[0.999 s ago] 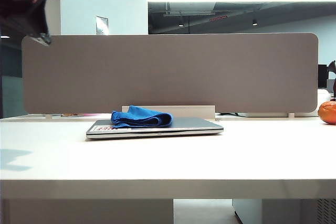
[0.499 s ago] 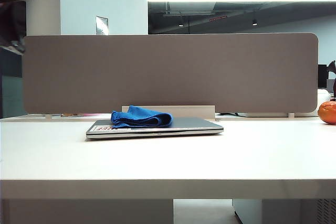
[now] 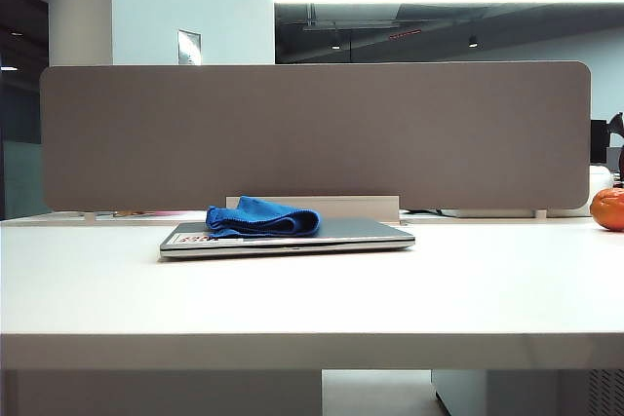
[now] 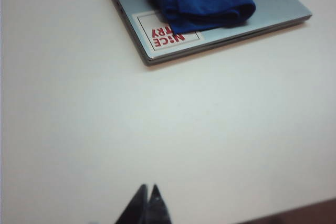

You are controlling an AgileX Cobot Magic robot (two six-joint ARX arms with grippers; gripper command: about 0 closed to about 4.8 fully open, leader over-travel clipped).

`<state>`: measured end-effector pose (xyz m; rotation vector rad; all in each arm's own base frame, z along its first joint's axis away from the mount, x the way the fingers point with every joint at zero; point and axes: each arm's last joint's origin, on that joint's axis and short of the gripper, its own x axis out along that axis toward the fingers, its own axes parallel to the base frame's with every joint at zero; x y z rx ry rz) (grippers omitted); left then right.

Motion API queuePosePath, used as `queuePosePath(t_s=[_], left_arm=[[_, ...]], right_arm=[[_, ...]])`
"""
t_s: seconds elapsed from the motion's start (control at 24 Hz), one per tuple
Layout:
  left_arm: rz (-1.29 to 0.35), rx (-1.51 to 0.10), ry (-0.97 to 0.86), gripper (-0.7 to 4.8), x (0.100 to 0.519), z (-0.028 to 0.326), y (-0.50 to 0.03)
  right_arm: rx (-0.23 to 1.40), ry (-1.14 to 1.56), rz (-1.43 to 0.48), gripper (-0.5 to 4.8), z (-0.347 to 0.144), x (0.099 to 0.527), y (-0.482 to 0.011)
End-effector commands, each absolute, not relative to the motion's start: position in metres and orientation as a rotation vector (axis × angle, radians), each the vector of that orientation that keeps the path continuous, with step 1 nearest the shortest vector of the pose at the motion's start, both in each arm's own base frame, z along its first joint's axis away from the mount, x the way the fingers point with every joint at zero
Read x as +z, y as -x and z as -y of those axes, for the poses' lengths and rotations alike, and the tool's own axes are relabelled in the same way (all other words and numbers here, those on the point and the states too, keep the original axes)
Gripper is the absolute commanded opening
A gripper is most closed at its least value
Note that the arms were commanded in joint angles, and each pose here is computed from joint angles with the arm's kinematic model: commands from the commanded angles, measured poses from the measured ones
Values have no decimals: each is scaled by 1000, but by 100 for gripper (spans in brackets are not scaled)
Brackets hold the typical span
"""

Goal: Pick up the blue rag and put it over the laptop.

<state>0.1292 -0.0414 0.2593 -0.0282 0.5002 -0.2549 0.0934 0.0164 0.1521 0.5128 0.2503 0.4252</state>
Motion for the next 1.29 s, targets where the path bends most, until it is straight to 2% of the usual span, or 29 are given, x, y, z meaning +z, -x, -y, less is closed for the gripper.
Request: queuePosePath(t_s=[0.04, 0.75, 1.29], left_arm=[[-502, -285, 41, -6, 261, 40, -121], [-486, -285, 27, -6, 263, 38, -116], [-305, -102, 54, -6, 259, 26, -119]], right_arm=[[425, -508, -240, 0, -16, 152, -94], [425, -508, -240, 0, -16, 152, -94], [425, -508, -240, 0, -16, 152, -94]])
